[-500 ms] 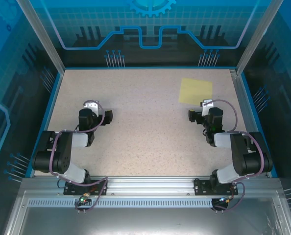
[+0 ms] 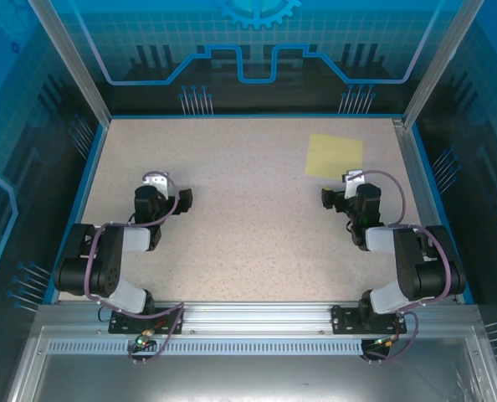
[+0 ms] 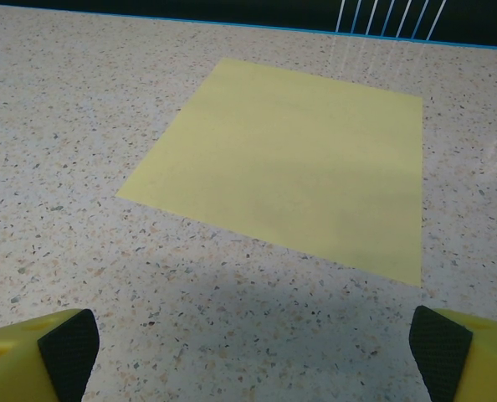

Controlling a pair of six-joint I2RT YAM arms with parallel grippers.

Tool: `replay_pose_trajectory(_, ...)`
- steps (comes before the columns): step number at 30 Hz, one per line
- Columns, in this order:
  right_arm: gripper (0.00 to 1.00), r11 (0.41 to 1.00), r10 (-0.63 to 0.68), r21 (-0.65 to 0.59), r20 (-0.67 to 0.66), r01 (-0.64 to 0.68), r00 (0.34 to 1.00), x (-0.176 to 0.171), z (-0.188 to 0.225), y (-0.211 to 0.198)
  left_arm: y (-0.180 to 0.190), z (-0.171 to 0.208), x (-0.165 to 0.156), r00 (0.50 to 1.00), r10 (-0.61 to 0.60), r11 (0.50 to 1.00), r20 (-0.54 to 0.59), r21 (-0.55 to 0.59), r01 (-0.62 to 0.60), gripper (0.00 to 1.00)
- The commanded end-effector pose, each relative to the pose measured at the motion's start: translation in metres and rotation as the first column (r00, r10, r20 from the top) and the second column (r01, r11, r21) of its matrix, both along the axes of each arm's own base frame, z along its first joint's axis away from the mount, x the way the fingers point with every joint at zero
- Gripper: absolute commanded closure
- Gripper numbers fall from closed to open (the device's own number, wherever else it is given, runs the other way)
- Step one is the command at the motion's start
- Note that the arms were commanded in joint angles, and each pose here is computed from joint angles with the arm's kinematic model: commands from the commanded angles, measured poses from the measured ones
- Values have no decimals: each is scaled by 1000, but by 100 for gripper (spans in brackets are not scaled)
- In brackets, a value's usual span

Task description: Fold a paper plane with a square sheet of paper (pick it up from the middle)

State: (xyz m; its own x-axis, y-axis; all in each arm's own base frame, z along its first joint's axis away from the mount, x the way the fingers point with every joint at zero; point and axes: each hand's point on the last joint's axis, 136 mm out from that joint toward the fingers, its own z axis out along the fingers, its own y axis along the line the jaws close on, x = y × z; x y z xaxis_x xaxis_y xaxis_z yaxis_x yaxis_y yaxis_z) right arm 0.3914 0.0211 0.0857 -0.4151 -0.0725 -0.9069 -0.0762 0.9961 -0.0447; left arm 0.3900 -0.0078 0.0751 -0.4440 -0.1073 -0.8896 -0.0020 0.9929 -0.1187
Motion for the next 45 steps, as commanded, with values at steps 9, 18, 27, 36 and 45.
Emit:
replay_pose_trajectory(9,1,999,21,44,27,-22,999,1,35,-3,8,40,0,996,42,999,72,17,-44,1)
replay_pose_trajectory(18,1,991,24,133,-68,-15,997,-3,80,10,-8,88,-5,998,68,992,12,-110,-66,1)
replay_pose_trajectory(27,1,952,-74,266,-278,150,958,26,72,14,-71,100,4,978,-148,916,-144,-393,80,1)
replay_pose_trajectory(36,1,918,-191,206,-519,339,833,53,27,2,-136,95,7,906,-375,809,-194,-546,218,1)
replay_pose_trajectory(45,1,917,-230,100,-658,386,717,87,-17,2,-157,91,6,874,-434,787,-219,-565,249,1)
